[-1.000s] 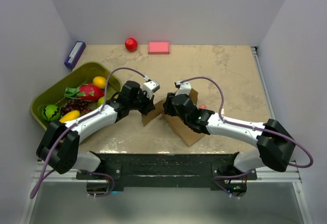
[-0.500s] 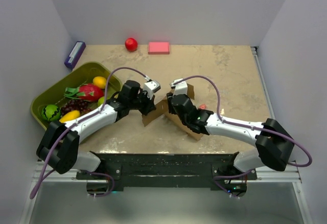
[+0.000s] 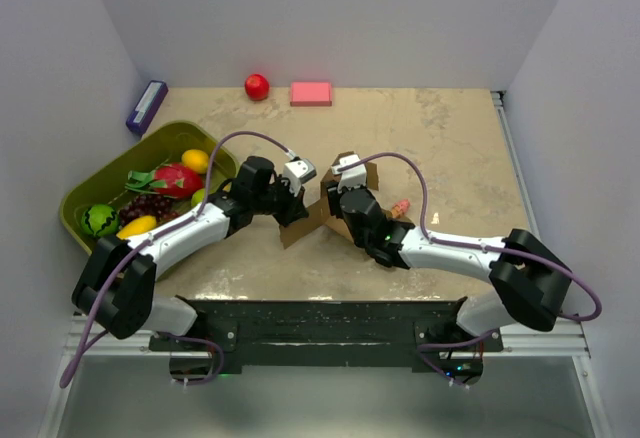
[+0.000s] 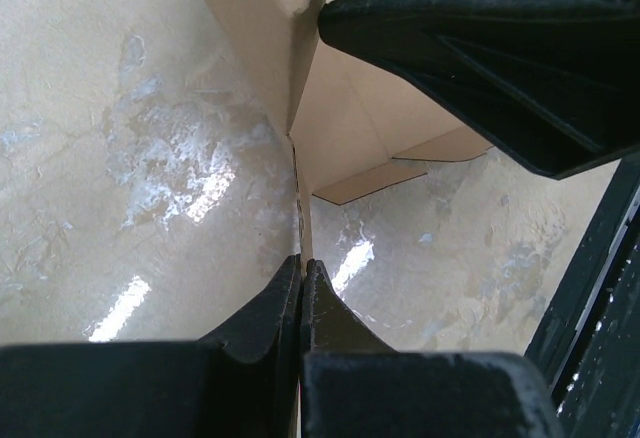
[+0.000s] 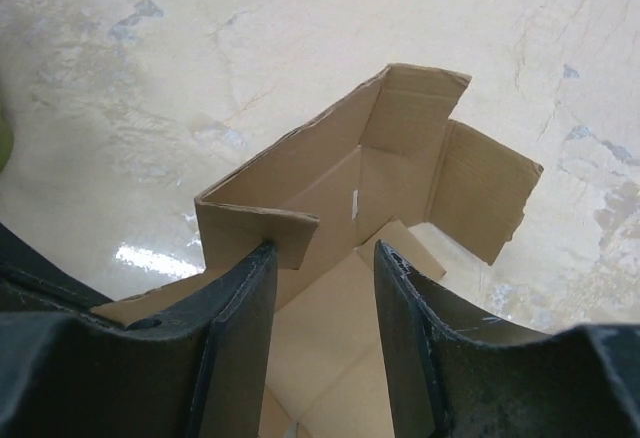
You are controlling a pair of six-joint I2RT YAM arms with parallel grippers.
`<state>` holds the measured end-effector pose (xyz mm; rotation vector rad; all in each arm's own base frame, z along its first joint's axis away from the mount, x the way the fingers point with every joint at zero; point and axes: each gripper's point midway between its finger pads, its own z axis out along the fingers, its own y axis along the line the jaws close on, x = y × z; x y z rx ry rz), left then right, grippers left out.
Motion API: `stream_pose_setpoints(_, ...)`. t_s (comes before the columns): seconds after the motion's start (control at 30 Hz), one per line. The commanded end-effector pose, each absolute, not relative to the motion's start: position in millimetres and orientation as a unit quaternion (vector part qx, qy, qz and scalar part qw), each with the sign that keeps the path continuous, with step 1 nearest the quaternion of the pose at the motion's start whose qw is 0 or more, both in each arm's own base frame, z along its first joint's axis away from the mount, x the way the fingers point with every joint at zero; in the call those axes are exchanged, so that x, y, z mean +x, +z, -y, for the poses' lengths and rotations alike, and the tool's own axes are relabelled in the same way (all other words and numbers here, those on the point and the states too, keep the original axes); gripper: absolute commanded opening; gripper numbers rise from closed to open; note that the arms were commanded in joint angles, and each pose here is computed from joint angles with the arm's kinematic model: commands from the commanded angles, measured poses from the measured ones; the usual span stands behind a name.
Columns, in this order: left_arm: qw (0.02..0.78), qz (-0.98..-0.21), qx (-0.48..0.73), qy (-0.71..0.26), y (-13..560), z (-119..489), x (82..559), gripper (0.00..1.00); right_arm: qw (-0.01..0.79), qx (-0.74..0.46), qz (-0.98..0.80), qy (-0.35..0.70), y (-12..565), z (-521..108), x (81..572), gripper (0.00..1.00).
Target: Fold the paper box
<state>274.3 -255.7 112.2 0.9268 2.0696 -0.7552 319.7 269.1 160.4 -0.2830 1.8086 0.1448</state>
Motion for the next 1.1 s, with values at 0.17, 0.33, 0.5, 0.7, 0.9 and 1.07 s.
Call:
stream_pose_setpoints(0.17, 0.371, -0.784, 0.383, -0.316, 126, 265, 274, 0.0, 0.645, -0.084, -0.755, 0.082, 166, -273, 331, 0.48)
stream_pose_setpoints(0.33, 0.37, -0.782, 0.385, -0.321, 127, 267, 272, 0.0, 0.648, -0.083, -0.749, 0.114, 170, -281, 329, 0.49)
stream_pose_setpoints(0.5, 0.373, -0.787, 0.379, -0.313, 126, 265, 275, 0.0, 0.641, -0.076, -0.752, 0.134, 168, -284, 330, 0.51)
stream_pose_setpoints(0.7, 0.389, -0.826, 0.33, -0.241, 122, 238, 298, 0.0, 0.609, -0.084, -0.776, 0.142, 173, -270, 313, 0.63)
stream_pose_setpoints(0.9, 0.383, -0.834, 0.322, -0.234, 122, 228, 304, 0.0, 0.533, -0.153, -0.812, 0.18, 161, -271, 271, 0.67)
stream_pose_setpoints(1.07, 0.38, -0.828, 0.334, -0.24, 125, 228, 301, 0.0, 0.475, -0.17, -0.835, 0.221, 131, -279, 246, 0.61)
